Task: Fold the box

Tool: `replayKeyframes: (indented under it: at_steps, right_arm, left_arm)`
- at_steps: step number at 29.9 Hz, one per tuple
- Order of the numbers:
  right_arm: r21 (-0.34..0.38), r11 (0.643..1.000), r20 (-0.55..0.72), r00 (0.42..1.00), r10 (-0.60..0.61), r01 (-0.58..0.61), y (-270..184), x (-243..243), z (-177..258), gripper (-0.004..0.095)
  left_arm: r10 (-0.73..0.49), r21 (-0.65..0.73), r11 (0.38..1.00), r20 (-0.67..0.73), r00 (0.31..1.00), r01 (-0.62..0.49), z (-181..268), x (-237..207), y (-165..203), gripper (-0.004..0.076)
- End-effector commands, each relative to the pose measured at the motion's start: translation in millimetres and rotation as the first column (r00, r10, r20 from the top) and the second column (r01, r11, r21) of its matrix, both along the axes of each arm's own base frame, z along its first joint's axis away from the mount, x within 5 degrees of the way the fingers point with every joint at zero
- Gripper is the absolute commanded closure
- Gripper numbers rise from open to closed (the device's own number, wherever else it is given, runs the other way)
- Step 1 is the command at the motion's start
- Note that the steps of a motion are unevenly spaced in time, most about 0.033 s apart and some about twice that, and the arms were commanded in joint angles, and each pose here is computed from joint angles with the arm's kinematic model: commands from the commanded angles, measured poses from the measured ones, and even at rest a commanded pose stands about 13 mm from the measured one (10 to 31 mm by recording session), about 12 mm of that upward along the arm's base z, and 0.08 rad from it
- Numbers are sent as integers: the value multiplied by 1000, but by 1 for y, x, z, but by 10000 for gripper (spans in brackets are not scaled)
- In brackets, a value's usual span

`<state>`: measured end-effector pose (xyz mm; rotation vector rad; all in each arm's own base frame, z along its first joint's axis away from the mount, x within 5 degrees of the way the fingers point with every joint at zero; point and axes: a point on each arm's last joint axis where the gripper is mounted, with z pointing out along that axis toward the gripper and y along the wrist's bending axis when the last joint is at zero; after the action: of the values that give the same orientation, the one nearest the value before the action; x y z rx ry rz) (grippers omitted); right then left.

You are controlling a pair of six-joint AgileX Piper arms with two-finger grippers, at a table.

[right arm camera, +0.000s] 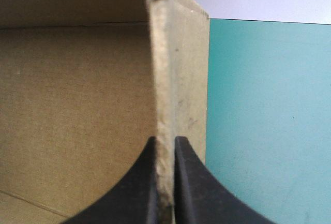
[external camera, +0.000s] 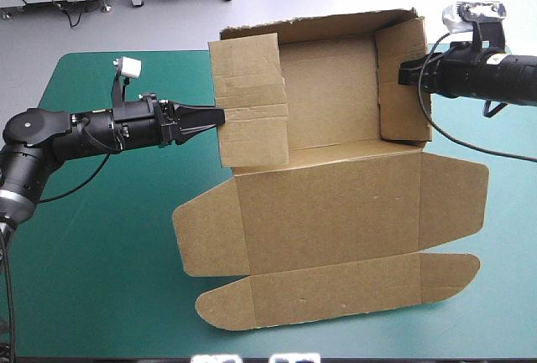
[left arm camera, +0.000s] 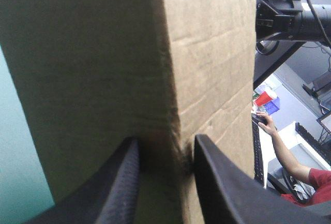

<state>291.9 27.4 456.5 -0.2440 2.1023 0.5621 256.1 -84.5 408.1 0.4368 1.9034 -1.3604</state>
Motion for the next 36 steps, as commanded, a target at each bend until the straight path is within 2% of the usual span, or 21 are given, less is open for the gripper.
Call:
replayKeyframes:
  at_steps: [1,6,16,22,25,28,31,36]
  right_arm:
    - [63,998,91,996,-8,2,11,-10,21,912]
    - [25,1000,85,996,15,-17,28,-11,19,912]
    - [51,995,115,991,74,-80,63,-16,23,912]
    - [74,990,101,988,114,-121,76,-21,23,912]
    - [82,984,96,984,152,-161,88,-26,23,912]
    - [79,977,90,978,188,-196,99,-31,22,912]
    - [52,983,72,983,170,-174,101,-32,20,912]
    - [-16,995,-10,995,103,-103,94,-31,11,912]
  left_arm:
    - [0,-65,998,51,999,3,21,-9,-2,463]
    - [48,-49,998,33,998,-47,19,-5,0,463]
    - [228,115,967,3,974,-227,5,8,11,463]
    - [317,159,935,24,948,-316,-1,18,17,474]
    - [319,162,935,1,948,-315,-7,25,17,513]
    - [315,168,937,-27,949,-306,-14,32,16,586]
    - [287,134,951,-53,957,-278,-13,30,14,724]
    - [251,121,961,-3,968,-249,0,18,12,734]
